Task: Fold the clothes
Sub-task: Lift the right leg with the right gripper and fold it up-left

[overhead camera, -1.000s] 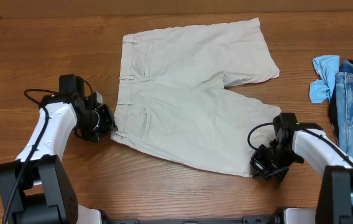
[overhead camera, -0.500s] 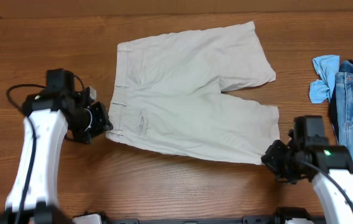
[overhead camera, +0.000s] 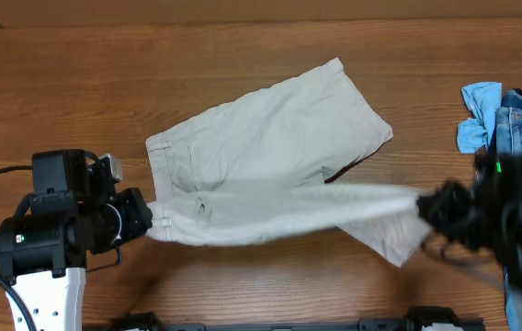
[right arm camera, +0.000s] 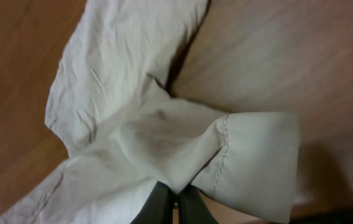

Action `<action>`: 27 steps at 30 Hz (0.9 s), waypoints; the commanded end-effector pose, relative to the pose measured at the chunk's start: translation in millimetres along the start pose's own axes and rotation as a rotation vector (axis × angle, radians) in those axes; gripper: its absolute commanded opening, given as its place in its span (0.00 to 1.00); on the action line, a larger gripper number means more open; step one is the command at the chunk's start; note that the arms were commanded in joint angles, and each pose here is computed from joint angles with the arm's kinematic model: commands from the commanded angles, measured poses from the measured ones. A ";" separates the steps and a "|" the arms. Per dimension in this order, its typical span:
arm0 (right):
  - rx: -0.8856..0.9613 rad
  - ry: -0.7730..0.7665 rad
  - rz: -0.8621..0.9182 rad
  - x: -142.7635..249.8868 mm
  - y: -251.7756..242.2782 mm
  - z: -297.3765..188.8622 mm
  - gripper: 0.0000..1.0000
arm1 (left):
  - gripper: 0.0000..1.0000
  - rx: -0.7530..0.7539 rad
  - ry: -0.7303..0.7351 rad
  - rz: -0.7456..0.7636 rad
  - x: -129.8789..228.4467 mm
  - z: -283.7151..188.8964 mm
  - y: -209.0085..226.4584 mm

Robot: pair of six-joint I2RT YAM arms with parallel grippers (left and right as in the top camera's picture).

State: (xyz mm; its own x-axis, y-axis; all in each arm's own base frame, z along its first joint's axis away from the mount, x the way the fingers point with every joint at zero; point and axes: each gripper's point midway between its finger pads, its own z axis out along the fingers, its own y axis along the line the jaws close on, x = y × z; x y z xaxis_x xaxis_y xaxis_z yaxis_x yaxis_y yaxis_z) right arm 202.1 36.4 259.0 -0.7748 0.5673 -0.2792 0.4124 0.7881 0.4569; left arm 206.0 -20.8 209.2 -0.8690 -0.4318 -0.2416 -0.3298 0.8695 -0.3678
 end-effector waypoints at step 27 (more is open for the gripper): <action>-0.424 -0.141 -0.349 -151.6 149.5 224.4 0.04 | 0.04 -0.038 -0.215 0.049 -163.4 115.9 4.1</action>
State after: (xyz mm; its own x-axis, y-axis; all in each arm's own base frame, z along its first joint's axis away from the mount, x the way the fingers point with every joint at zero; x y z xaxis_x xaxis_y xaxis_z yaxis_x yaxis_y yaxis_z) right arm 476.6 115.5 209.5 -0.7321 0.3419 -0.5892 -0.1580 0.7561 0.6351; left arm 378.3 13.0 133.9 -0.8126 -0.4395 -0.3828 -0.3080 0.8814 -0.3581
